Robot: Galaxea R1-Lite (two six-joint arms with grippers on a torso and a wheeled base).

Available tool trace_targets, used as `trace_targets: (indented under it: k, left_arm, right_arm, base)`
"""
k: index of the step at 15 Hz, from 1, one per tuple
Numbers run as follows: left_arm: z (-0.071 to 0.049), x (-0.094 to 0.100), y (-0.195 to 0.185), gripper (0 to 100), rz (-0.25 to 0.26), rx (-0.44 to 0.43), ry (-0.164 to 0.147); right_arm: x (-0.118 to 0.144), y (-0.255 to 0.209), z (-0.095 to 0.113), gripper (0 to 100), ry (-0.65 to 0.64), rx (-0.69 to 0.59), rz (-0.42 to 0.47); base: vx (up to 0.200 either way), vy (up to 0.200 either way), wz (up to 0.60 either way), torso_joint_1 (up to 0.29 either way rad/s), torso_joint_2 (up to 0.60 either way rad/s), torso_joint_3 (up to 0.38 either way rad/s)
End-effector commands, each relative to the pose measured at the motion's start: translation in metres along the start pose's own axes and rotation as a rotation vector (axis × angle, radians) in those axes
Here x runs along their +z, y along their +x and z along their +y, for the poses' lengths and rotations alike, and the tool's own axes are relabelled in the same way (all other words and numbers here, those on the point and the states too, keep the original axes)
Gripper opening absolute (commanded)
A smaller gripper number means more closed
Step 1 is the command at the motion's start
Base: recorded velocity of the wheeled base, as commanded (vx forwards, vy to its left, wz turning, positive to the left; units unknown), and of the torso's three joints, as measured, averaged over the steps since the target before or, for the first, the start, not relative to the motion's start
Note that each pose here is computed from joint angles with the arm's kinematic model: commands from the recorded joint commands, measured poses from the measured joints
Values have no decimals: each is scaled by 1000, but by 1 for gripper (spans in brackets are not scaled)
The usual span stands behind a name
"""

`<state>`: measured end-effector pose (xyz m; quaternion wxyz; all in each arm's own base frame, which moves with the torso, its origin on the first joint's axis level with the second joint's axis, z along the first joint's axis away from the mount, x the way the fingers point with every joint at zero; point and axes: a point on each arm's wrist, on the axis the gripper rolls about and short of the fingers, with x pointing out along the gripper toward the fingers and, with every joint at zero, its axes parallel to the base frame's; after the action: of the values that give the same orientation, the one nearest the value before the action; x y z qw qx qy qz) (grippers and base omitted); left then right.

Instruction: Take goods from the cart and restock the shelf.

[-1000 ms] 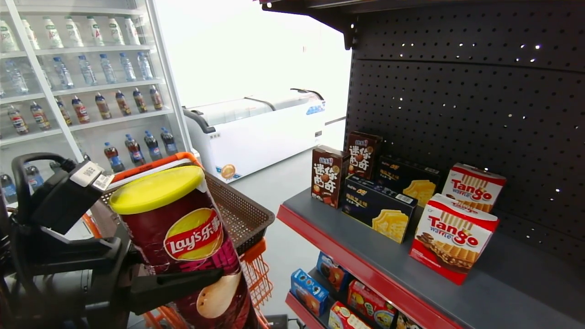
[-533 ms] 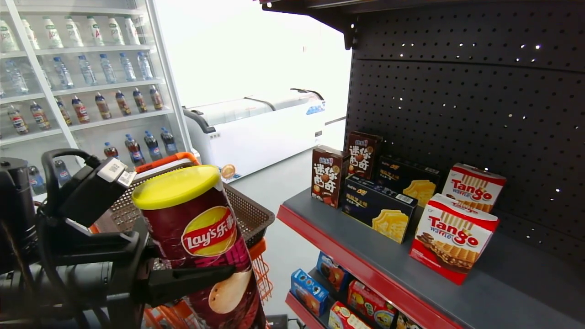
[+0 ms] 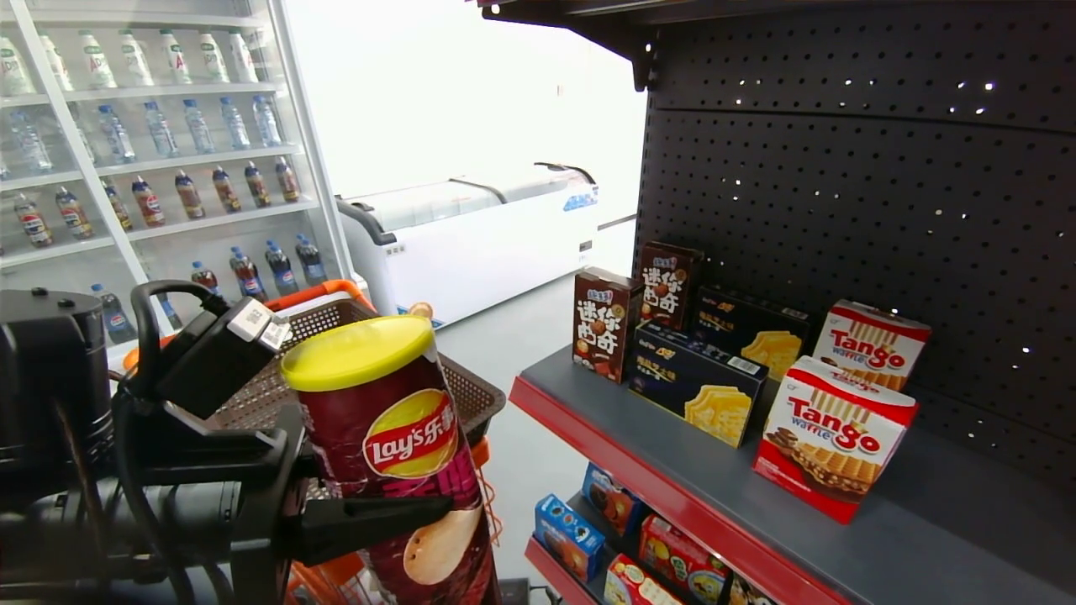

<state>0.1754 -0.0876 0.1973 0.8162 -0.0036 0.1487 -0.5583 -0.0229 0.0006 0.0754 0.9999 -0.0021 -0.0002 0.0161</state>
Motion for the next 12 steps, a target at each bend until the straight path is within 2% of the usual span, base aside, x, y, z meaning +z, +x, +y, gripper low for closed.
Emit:
trace_targets:
  k: [1, 3, 9, 12]
  left_arm:
    - [1, -1, 1, 0, 6, -1, -6]
    - [1, -1, 1, 0, 6, -1, -6]
    - [2, -1, 2, 0, 6, 0, -7]
    - [-1, 1, 3, 0, 3, -17, 4]
  right_arm:
    - [0, 0, 0, 100, 0, 0, 0]
    - [0, 0, 0, 100, 0, 0, 0]
    - [0, 0, 0, 100, 0, 0, 0]
    - [0, 0, 0, 100, 0, 0, 0]
  base:
    - [0, 0, 0, 0, 0, 0]
    - [0, 0, 0, 0, 0, 0]
    - [0, 0, -600, 2, 1, 2]
    - [0, 0, -600, -2, -1, 2]
